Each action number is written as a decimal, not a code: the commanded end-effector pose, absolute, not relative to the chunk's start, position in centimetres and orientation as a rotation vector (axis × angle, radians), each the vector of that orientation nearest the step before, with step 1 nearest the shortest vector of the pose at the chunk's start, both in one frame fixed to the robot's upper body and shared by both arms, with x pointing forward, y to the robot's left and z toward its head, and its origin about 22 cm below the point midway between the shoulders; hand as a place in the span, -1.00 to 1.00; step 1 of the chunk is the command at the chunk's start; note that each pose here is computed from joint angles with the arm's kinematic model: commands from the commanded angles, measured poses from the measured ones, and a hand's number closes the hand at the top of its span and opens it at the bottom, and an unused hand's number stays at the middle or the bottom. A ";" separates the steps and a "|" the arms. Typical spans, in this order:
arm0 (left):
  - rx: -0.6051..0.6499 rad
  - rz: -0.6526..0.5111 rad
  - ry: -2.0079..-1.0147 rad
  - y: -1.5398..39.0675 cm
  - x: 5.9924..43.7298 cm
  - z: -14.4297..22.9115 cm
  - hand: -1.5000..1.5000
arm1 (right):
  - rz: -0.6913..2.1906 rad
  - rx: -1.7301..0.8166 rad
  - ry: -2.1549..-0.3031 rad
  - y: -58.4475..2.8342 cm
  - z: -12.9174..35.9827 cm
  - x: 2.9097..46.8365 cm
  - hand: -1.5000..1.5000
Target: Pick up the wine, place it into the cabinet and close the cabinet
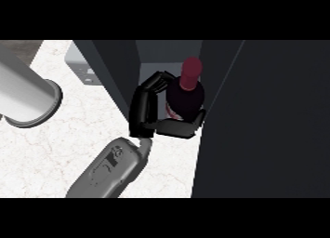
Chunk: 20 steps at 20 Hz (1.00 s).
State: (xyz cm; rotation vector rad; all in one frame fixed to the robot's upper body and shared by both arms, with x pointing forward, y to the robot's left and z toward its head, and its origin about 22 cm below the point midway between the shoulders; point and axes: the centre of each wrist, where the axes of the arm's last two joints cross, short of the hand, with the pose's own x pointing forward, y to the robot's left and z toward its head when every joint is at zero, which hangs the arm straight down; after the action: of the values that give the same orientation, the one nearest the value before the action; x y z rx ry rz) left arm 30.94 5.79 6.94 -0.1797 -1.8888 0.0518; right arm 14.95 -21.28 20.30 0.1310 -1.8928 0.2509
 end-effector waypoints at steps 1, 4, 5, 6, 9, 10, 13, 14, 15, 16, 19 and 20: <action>-0.121 0.027 -1.890 5.4 32.0 6.9 1.00 | 0.264 0.171 -1.954 -21.5 20.4 14.7 -1.00; -0.085 -0.006 -1.901 6.2 32.6 5.2 1.00 | 0.251 0.174 -1.938 -21.1 21.1 13.3 -1.00; -0.087 0.005 -1.913 5.8 31.8 4.4 1.00 | 0.256 0.167 -1.935 -22.2 22.1 12.0 -1.00; -0.084 0.005 -1.921 8.2 31.9 5.1 1.00 | 0.215 0.170 -1.945 -20.7 21.6 13.2 -1.00; -0.040 0.014 -1.929 6.1 33.5 4.3 1.00 | 0.251 0.180 -1.939 -20.6 21.9 12.8 -1.00; -0.040 0.039 -1.950 7.1 35.1 4.8 1.00 | 0.247 0.196 -1.944 -20.9 21.7 13.4 -1.00; -0.021 0.064 -1.902 7.7 33.1 2.1 1.00 | 0.250 0.197 -1.929 -21.4 21.4 14.0 -1.00; -0.027 0.069 -1.916 7.8 33.6 2.6 1.00 | 0.239 0.185 -1.940 -20.3 21.9 13.2 -1.00; -0.057 0.055 -1.930 8.3 33.0 2.6 1.00 | 0.254 0.165 -1.934 -22.0 21.9 11.8 -1.00; -0.059 0.072 -1.934 9.4 34.0 2.8 1.00 | 0.239 0.166 -1.931 -21.5 22.0 13.8 -1.00; -0.024 0.083 -1.914 9.1 35.4 2.7 1.00 | 0.242 0.177 -1.925 -21.4 21.9 13.3 -1.00; -0.039 0.082 -1.915 8.3 35.9 4.3 1.00 | 0.240 0.182 -1.926 -22.3 22.1 12.6 -1.00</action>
State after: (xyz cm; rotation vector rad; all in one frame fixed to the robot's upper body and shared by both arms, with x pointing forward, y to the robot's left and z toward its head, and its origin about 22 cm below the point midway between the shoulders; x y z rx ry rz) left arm 34.75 8.45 3.30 -0.0373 -1.9220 0.0692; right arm 15.23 -21.19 20.96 0.1220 -1.8940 0.2441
